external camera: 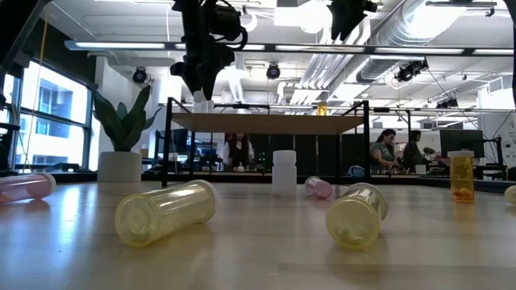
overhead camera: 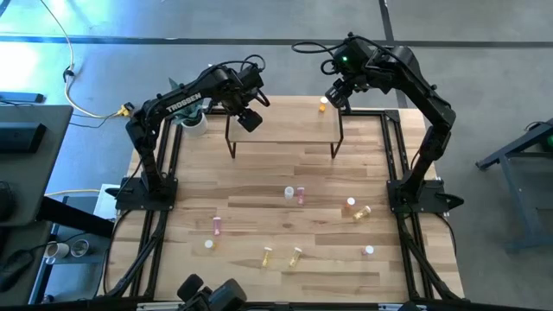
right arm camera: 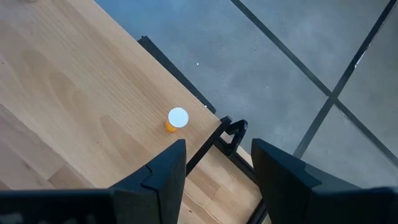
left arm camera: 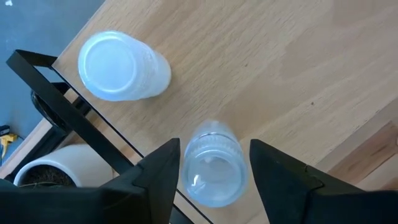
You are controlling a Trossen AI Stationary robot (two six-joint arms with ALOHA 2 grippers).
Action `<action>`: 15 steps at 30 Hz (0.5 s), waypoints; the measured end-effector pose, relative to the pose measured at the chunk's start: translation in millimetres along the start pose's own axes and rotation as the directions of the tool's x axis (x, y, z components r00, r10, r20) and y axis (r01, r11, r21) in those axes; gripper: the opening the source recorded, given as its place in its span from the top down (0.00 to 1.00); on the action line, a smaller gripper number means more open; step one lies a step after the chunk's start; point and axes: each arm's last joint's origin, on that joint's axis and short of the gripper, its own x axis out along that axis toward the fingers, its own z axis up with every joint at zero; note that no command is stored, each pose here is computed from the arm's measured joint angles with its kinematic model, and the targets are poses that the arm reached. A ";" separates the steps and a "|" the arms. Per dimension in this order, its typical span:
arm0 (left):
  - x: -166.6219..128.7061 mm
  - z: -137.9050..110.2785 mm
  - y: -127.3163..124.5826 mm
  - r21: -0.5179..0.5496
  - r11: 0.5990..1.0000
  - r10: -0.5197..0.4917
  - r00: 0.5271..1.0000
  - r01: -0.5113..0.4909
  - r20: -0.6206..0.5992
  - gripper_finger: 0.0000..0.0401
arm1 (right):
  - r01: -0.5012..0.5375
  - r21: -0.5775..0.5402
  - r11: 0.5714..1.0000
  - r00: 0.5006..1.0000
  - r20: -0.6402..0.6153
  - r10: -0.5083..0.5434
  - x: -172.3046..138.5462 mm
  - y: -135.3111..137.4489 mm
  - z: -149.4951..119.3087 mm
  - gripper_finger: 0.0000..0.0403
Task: Pick and place medicine bottles onto shelf by color
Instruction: Put the left white pill bottle aligned with white pill bottle on the shelf
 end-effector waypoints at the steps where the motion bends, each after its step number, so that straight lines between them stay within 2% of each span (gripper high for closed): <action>1: -0.1 0.3 0.0 -0.007 1.000 0.000 1.000 0.001 0.003 0.56 | 0.000 0.000 1.000 1.000 0.000 0.000 0.1 0.1 0.0 0.57; 8: -0.3 0.1 0.0 -0.024 1.000 0.004 1.000 -0.004 0.003 0.61 | 0.000 -0.001 1.000 1.000 -0.001 0.000 0.1 0.0 0.0 0.57; 15: -0.7 0.3 1.5 -0.025 0.999 0.048 0.999 -0.048 0.012 0.59 | 0.000 -0.001 1.000 1.000 -0.001 0.000 0.2 0.1 0.0 0.57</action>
